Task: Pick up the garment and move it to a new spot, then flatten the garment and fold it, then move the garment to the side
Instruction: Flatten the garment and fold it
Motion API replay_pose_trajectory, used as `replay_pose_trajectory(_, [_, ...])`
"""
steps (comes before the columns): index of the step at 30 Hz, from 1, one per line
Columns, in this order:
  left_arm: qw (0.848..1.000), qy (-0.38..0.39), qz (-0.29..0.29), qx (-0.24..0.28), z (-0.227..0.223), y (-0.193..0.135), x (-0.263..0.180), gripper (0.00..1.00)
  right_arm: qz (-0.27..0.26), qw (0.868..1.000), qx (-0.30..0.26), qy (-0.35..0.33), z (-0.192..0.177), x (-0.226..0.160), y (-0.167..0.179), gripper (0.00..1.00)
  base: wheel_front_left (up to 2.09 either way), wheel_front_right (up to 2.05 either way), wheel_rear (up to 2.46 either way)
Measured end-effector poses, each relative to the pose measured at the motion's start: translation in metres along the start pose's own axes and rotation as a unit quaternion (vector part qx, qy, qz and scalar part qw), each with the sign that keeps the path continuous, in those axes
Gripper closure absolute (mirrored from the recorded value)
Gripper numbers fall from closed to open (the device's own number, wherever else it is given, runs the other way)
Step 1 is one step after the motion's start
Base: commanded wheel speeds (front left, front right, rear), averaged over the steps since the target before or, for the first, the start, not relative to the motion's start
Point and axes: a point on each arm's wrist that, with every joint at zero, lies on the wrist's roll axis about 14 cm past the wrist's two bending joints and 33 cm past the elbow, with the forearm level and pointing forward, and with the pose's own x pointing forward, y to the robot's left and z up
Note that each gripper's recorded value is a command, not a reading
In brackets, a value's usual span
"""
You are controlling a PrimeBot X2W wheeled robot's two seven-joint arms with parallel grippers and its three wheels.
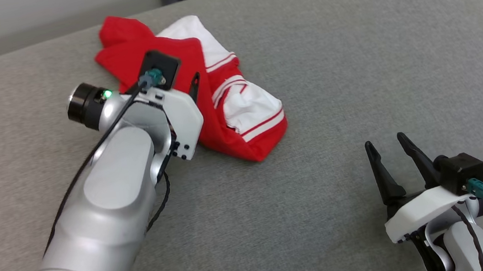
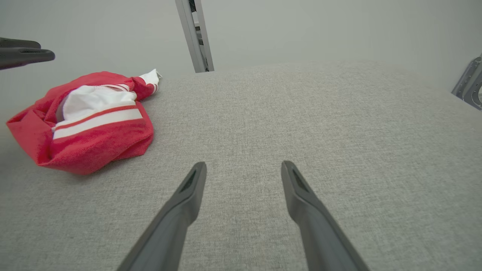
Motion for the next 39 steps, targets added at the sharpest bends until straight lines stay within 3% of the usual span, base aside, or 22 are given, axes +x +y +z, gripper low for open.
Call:
replay_pose_trajectory(7, [0.997, 0.061, -0.045, 0.001, -0.013, -0.028, 0.034, 0.0, -0.031, 0.999, 0.007, 0.018, -0.01, -0.002, -0.021, 0.0, 0.0, 0.0, 0.0])
replay_pose_trajectory(14, [0.995, 0.088, -0.05, 0.019, -0.022, -0.039, 0.051, 0.0, -0.048, 0.998, 0.012, 0.032, -0.019, -0.004, -0.032, 0.0, 0.0, 0.0, 0.0])
replay_pose_trajectory(27, [0.992, 0.121, -0.003, 0.043, -0.048, -0.011, 0.048, 0.0, -0.047, 0.998, 0.016, 0.039, -0.024, 0.002, -0.031, 0.0, 0.0, 0.0, 0.0])
replay_pose_trajectory(28, [0.991, 0.123, -0.001, 0.042, -0.05, -0.01, 0.047, 0.13, -0.045, 0.998, 0.017, 0.04, -0.025, 0.002, -0.03, 0.0, 0.0, 0.0, 0.0])
replay_pose_trajectory(29, [0.991, 0.127, -0.001, 0.042, -0.053, -0.009, 0.046, 0.43, -0.043, 0.998, 0.019, 0.041, -0.025, 0.003, -0.028, 0.0, 0.0, 0.0, 0.0])
replay_pose_trajectory(32, [0.99, 0.134, 0.0, 0.036, -0.058, -0.008, 0.045, 1.0, -0.038, 0.998, 0.019, 0.042, -0.026, 0.005, -0.025, 0.0, 0.0, 0.0, 0.0])
replay_pose_trajectory(36, [0.992, 0.119, -0.001, 0.027, -0.055, -0.008, 0.046, 1.0, -0.038, 0.998, 0.023, 0.039, -0.024, 0.009, -0.025, 0.0, 0.0, 0.0, 0.0])
replay_pose_trajectory(39, [0.998, 0.067, 0.007, 0.008, -0.034, -0.004, 0.045, 1.0, -0.042, 0.998, 0.025, 0.035, -0.021, 0.01, -0.028, 0.0, 0.0, 0.0, 0.0])
